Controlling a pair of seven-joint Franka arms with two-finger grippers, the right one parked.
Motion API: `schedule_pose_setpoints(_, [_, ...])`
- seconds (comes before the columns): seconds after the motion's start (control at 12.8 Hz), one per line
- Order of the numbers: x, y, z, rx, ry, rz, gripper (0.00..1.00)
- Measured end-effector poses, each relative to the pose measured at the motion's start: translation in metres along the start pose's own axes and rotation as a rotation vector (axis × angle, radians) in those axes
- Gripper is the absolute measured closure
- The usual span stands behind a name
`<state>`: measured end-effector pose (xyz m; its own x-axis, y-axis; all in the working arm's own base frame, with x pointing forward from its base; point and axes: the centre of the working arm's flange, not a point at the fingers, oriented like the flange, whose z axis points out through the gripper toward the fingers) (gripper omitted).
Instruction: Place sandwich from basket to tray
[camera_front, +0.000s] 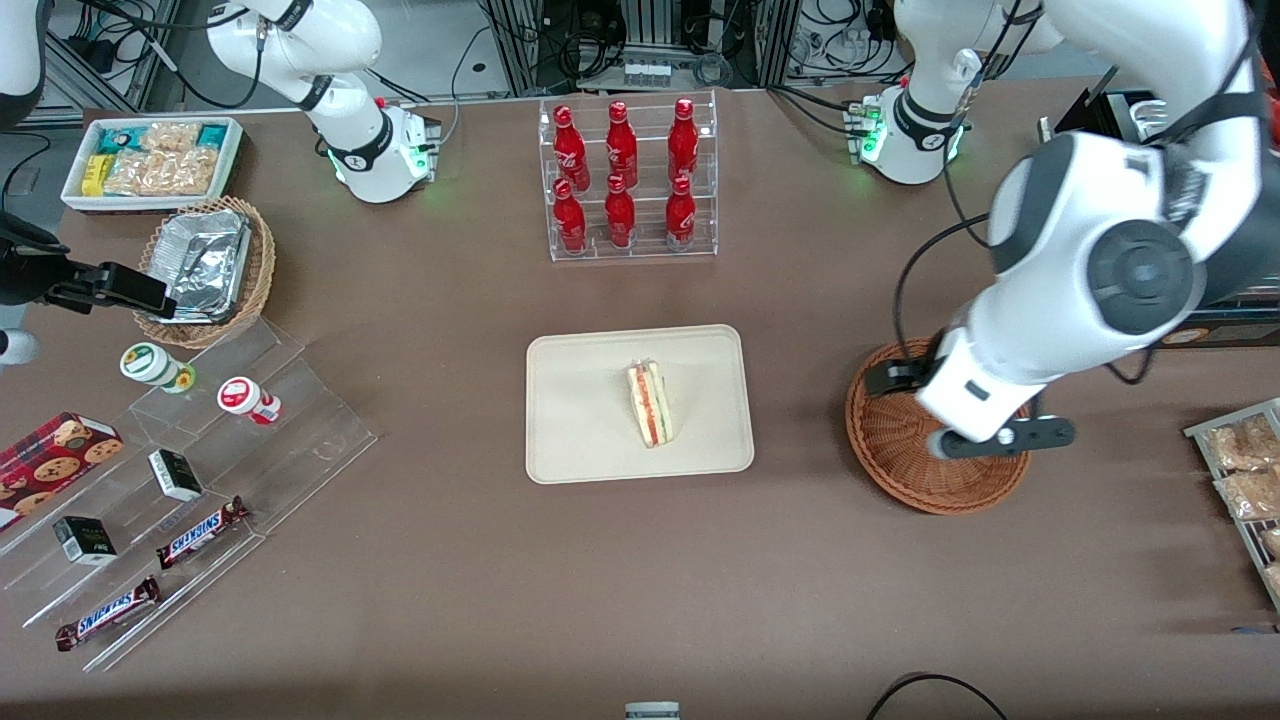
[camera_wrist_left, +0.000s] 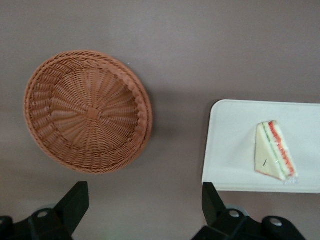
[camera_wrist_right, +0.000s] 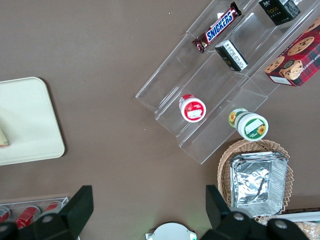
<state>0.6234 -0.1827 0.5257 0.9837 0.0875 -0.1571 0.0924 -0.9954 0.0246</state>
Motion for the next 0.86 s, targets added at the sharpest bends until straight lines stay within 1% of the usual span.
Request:
schedule_pose_setpoints(0.16, [-0.017,-0.036,-0.009,-0.008,-0.017,0.021,0.0])
schedule_pose_setpoints(0.31, [-0.045,-0.063,-0.02,0.001,-0.027,0.045,0.0])
schedule_pose_setpoints(0.47, [-0.075,-0.085,-0.036,0.017,-0.055,0.062,0.0])
schedule_pose_setpoints(0.7, [-0.104,-0.097,-0.058,0.033,-0.066,0.058,0.0])
schedule_pose_setpoints(0.86, [-0.11,-0.105,-0.064,0.037,-0.074,0.047,0.0])
